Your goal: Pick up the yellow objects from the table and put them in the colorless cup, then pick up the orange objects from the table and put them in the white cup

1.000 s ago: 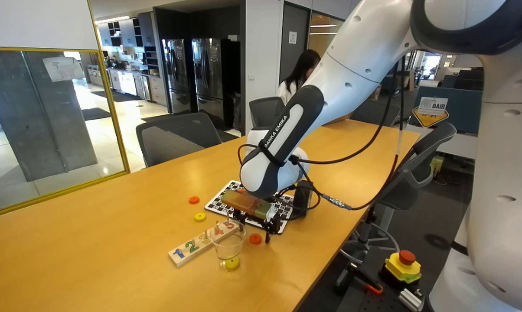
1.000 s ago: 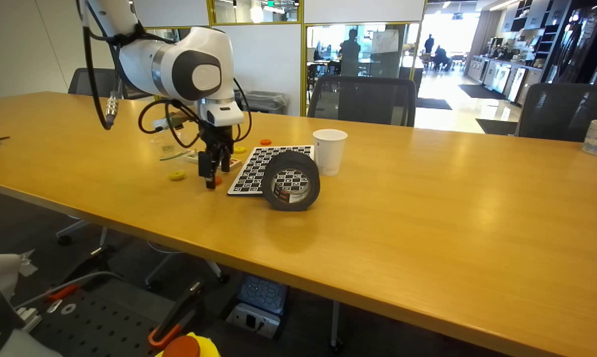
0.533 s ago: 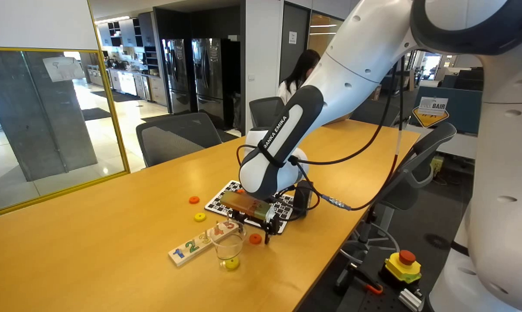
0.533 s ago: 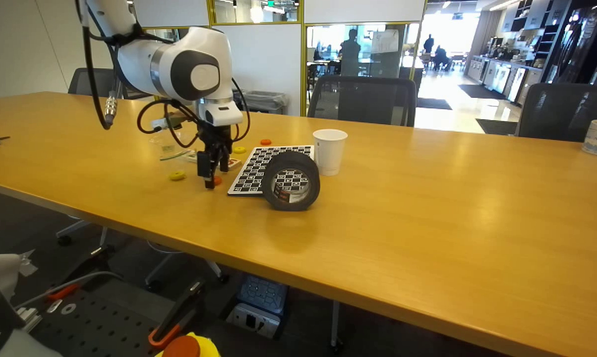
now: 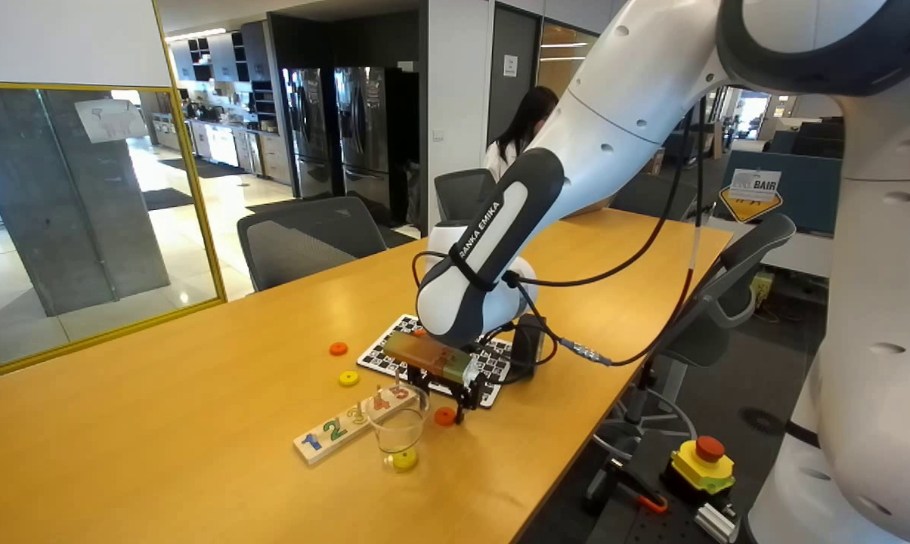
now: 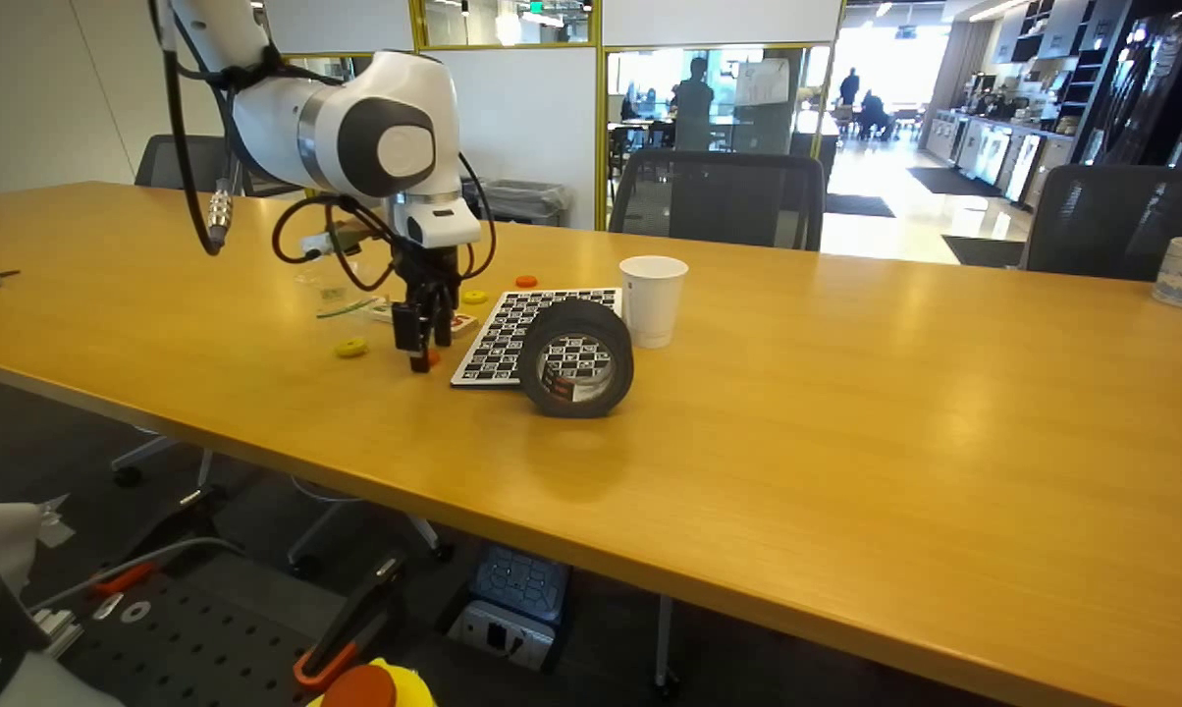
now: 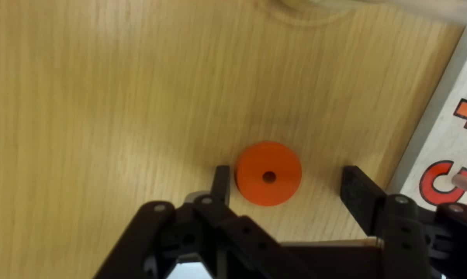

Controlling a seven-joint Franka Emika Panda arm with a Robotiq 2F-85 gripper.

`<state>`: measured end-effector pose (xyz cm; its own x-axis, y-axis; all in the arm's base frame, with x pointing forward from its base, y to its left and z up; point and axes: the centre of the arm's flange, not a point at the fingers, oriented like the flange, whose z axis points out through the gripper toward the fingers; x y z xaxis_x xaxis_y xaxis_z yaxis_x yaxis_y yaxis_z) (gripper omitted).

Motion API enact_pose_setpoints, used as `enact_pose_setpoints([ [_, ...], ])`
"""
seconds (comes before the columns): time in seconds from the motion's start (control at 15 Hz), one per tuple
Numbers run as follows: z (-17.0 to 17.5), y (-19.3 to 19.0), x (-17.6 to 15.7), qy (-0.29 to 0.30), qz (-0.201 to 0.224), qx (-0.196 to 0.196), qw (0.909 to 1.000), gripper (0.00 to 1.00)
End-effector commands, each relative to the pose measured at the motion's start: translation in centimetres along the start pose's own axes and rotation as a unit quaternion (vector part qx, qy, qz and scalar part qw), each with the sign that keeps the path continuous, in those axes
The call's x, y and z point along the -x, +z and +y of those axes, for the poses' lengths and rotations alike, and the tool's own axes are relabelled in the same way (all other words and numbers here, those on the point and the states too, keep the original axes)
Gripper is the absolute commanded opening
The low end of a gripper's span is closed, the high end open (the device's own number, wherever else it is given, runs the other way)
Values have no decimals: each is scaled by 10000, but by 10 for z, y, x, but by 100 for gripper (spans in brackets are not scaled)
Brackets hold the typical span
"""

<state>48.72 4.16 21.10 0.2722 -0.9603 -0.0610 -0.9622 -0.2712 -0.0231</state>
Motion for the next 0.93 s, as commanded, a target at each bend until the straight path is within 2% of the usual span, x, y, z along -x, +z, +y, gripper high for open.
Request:
enact_pose_setpoints([
  [0.0, -5, -4, 1, -52, 71, -107, 9999, 44],
  [0.2, -6, -8, 1, -65, 80, -111, 9999, 21],
  [0.47, -5, -16, -3, -97, 117, -76, 9999, 25],
  [0.67, -5, -39, -19, -108, 380, -134, 9991, 25],
  [0.87, -9, -77, -44, -165, 776, -351, 9962, 25],
])
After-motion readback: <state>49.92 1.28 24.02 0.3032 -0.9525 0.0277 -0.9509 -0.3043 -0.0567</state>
